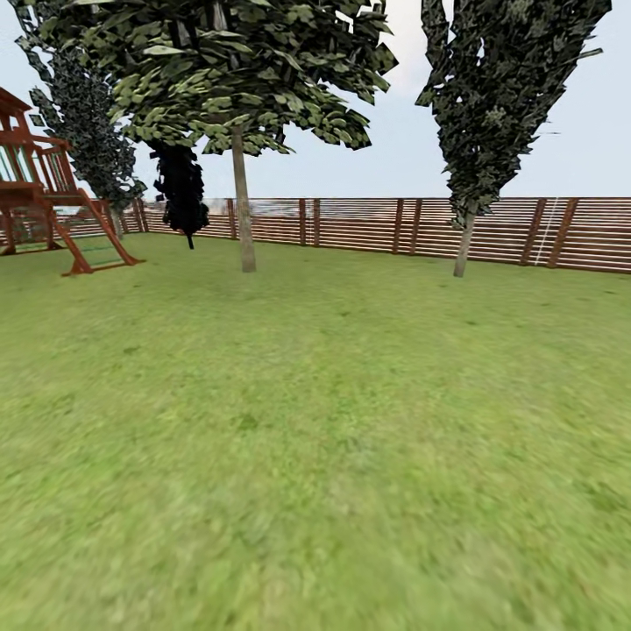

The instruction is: Take the three Easter eggs out of the wicker basket on the lawn in the garden, then place them on the lawn next to a single tree (choose any tree) so that all three eggs are next to the same tree and none are left in the basket.

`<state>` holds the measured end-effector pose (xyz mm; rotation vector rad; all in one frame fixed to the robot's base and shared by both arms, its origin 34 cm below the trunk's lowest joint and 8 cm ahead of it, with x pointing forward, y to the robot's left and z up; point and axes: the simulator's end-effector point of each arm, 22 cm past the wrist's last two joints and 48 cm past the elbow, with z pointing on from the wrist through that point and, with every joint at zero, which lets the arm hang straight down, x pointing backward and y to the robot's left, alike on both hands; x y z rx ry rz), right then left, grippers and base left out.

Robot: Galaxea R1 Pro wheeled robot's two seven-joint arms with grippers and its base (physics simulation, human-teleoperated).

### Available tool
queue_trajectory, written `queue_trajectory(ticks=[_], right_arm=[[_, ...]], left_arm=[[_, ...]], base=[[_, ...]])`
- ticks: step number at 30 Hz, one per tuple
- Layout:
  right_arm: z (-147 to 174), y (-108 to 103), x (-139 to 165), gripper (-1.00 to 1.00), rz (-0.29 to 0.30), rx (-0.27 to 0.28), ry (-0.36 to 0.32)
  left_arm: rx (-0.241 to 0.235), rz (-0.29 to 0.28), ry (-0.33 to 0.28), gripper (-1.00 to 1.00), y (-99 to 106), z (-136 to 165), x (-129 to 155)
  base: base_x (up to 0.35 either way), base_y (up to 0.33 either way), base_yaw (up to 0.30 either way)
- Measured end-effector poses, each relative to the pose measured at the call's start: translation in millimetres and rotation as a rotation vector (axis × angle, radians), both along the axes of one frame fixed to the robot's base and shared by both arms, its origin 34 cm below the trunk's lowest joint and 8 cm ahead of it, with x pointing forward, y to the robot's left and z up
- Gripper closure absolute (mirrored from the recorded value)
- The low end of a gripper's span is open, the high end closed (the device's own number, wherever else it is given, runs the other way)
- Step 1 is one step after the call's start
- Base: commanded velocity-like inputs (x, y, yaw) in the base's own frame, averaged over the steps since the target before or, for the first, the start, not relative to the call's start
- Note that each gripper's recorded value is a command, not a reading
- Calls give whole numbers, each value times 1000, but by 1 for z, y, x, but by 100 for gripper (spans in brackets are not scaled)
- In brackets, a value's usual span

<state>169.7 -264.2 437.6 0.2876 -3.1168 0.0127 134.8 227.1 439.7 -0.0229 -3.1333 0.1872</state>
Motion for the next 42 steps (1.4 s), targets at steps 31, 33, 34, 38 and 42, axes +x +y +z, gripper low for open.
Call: queue_trajectory(ticks=[31,33,34,38,42], right_arm=[[0,0,-1,-100,0,0,4],[0,0,-1,-100,0,0,4],[0,0,-1,-100,0,0,4],[0,0,-1,-100,0,0,4],[0,0,-1,-100,0,0,4]], left_arm=[[0,-1,4,-100,0,0,-1],[0,-1,4,-100,0,0,-1],[0,0,4,-100,0,0,-1],[0,0,4,-100,0,0,-1],[0,0,4,-100,0,0,-1]], base=[[335,0,56],[335,0,0],[335,0,0],[335,0,0],[334,0,0]])
